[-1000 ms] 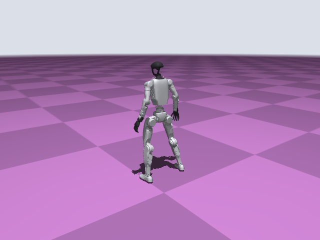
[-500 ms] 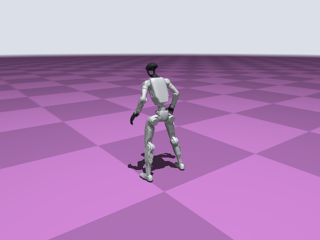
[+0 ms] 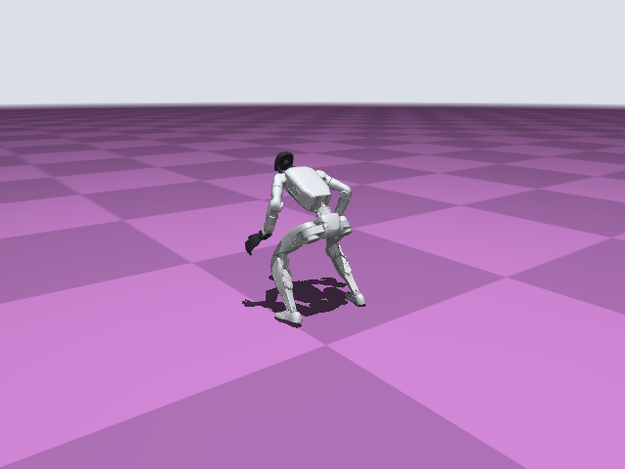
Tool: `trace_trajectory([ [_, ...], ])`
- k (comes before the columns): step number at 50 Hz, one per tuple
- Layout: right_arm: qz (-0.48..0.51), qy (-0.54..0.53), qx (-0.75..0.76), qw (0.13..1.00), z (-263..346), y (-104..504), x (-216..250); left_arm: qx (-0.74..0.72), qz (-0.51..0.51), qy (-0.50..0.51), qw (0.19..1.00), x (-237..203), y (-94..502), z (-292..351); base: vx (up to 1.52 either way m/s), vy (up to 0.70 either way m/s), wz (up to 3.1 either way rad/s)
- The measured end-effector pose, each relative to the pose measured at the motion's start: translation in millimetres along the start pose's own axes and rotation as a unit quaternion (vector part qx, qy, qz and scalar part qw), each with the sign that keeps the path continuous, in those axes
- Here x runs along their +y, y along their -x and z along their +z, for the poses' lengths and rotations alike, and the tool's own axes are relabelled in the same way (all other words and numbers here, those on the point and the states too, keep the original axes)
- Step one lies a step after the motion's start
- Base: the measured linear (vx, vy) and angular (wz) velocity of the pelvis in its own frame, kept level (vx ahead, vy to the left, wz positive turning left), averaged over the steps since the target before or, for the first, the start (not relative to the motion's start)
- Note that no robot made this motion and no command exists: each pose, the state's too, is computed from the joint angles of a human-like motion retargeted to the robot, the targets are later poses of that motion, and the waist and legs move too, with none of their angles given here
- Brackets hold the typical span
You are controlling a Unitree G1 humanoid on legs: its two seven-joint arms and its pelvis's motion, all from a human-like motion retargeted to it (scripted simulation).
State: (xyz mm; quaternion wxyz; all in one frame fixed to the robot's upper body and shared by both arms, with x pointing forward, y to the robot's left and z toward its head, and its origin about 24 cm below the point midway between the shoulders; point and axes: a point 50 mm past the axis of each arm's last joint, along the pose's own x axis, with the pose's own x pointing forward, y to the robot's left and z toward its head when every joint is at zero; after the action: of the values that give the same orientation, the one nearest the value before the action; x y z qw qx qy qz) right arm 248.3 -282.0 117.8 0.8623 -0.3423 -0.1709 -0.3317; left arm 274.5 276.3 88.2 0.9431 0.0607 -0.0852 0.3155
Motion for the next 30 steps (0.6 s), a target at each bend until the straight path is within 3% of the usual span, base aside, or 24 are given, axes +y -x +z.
trace_trajectory([
  [5, 0.005, -0.069, -0.036, 0.997, 26, -10, -6, -0.049, -0.080, -0.001, 0.996, -21, -5, 29, 0.71, -0.10, -0.07],
  [10, 0.096, -0.093, -0.043, 0.990, 40, 35, -53, -0.035, -0.163, -0.051, 0.985, -1, 35, 19, 1.26, -0.08, -0.25],
  [15, 0.194, -0.030, 0.101, 0.975, -1, 97, -89, 0.022, -0.267, -0.255, 0.929, 44, 95, -31, 1.40, -0.02, 0.30],
  [18, 0.218, 0.056, 0.188, 0.956, -41, 123, -96, 0.077, -0.265, -0.349, 0.895, 78, 117, -59, 1.05, -0.04, 0.33],
  [25, 0.301, 0.153, 0.314, 0.887, -122, 152, -57, 0.305, -0.257, -0.477, 0.783, 162, 149, -132, 0.83, -0.04, -0.27],
  [30, 0.385, 0.174, 0.342, 0.839, -142, 164, -42, 0.374, -0.307, -0.565, 0.668, 215, 157, -137, 0.87, -0.14, -0.27],
])
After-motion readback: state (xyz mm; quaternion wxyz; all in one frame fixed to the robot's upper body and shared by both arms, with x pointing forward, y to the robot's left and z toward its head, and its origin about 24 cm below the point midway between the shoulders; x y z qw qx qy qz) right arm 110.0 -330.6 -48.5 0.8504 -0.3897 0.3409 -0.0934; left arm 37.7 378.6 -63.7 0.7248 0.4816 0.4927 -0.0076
